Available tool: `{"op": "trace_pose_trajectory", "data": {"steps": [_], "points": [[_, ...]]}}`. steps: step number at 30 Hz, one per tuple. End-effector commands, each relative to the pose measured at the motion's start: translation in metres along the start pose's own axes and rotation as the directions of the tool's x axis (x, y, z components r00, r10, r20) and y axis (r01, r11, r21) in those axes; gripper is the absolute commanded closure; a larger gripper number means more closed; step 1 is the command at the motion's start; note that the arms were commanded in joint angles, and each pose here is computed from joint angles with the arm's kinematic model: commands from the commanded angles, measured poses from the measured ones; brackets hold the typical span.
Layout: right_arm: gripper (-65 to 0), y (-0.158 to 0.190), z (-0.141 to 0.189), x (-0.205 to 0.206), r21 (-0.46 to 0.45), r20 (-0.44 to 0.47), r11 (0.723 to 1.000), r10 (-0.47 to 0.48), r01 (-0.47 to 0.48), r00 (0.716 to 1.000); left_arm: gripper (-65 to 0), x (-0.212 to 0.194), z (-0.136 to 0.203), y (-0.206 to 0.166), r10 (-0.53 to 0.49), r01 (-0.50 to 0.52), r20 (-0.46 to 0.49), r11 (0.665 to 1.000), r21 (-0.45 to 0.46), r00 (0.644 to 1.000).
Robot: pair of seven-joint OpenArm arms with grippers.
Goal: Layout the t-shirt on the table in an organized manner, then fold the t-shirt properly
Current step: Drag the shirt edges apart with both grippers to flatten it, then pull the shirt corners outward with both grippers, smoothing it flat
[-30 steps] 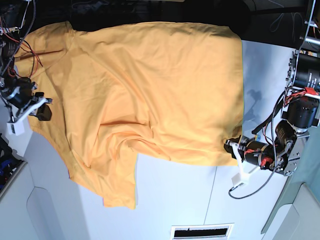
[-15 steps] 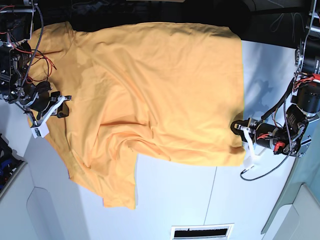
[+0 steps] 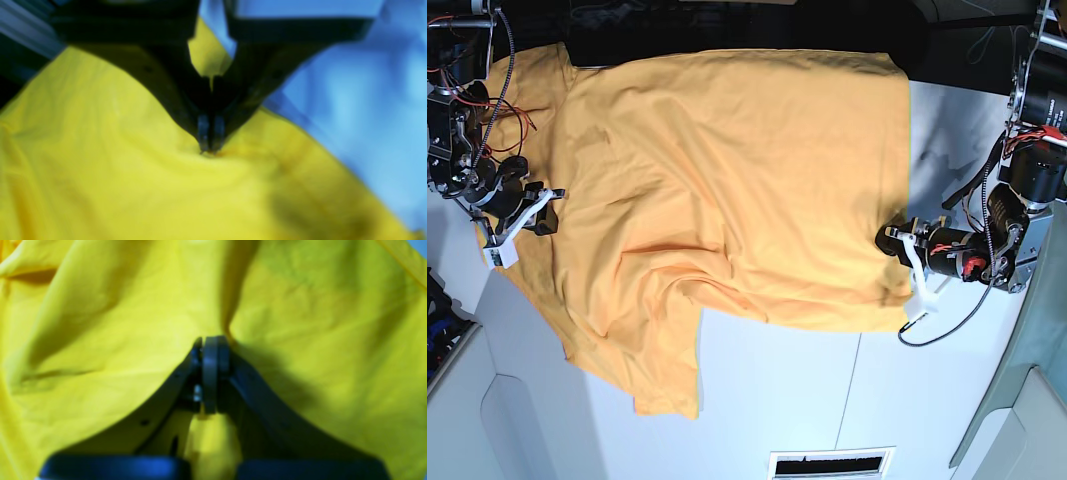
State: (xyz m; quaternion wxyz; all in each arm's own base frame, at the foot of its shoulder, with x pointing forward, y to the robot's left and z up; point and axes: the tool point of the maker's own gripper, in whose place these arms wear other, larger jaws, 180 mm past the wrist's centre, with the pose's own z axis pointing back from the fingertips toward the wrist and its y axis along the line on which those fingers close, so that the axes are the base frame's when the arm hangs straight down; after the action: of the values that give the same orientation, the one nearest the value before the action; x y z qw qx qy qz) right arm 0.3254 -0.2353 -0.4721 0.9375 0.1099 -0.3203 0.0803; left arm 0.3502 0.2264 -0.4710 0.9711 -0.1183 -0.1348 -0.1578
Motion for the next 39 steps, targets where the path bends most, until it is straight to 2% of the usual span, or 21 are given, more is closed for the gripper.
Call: {"op": "trace_pose_trajectory", "data": {"steps": [1, 6, 11, 13, 17, 21, 24, 28, 31, 36, 39], "points": [[0.0, -0.021, 0.006, 0.001, -0.071, -0.024, 0.997, 0.015, -0.016, 1.000, 0.0, -0.011, 0.014, 0.039, 0.014, -0.002, -0.074, 0.987, 0.158, 0.997], [0.0, -0.042, 0.008, 0.008, -0.175, -0.025, 0.985, 0.003, -0.008, 1.000, 0.0, 0.017, 0.029, 0.047, 0.011, -0.004, -0.035, 0.981, 0.193, 0.999], [0.0, -0.048, 0.010, 0.032, -0.188, 0.016, 0.982, 0.004, -0.001, 1.000, 0.0, 0.035, 0.039, 0.051, 0.003, -0.001, -0.010, 0.979, 0.204, 1.000], [0.0, -0.048, 0.013, 0.041, -0.181, 0.036, 0.983, -0.016, 0.023, 0.999, 0.0, 0.034, 0.042, 0.052, 0.001, 0.004, -0.027, 0.979, 0.202, 1.000], [0.0, -0.045, 0.027, 0.058, -0.152, 0.082, 0.985, -0.073, 0.085, 0.994, 0.0, 0.038, 0.050, 0.042, -0.005, 0.004, 0.013, 0.995, 0.102, 1.000], [0.0, -0.045, 0.045, 0.061, -0.118, 0.085, 0.987, -0.099, 0.109, 0.991, 0.0, 0.039, 0.065, 0.034, -0.020, 0.019, 0.071, 1.000, 0.008, 0.997], [0.0, -0.047, 0.059, 0.047, -0.097, 0.095, 0.985, -0.133, 0.142, 0.987, 0.0, 0.030, 0.073, 0.015, -0.064, 0.072, 0.090, 0.994, -0.088, 0.994], [0.0, -0.052, 0.075, 0.013, -0.103, 0.081, 0.975, -0.187, 0.194, 0.979, 0.0, 0.004, 0.075, 0.002, -0.094, 0.104, 0.084, 0.986, -0.126, 0.992], [0.0, -0.049, 0.088, -0.012, -0.080, 0.067, 0.975, -0.204, 0.209, 0.977, 0.0, -0.024, 0.066, -0.011, -0.113, 0.119, 0.046, 0.981, -0.156, 0.993], [0.0, -0.052, 0.097, -0.043, -0.095, 0.031, 0.964, -0.245, 0.247, 0.969, 0.0, -0.066, 0.046, -0.027, -0.087, 0.082, -0.016, 0.976, -0.202, 0.996], [0.0, -0.060, 0.105, -0.040, -0.101, 0.068, 0.954, -0.276, 0.282, 0.959, 0.0, -0.073, 0.046, -0.024, -0.049, 0.048, -0.001, 0.978, -0.203, 0.999]]}}
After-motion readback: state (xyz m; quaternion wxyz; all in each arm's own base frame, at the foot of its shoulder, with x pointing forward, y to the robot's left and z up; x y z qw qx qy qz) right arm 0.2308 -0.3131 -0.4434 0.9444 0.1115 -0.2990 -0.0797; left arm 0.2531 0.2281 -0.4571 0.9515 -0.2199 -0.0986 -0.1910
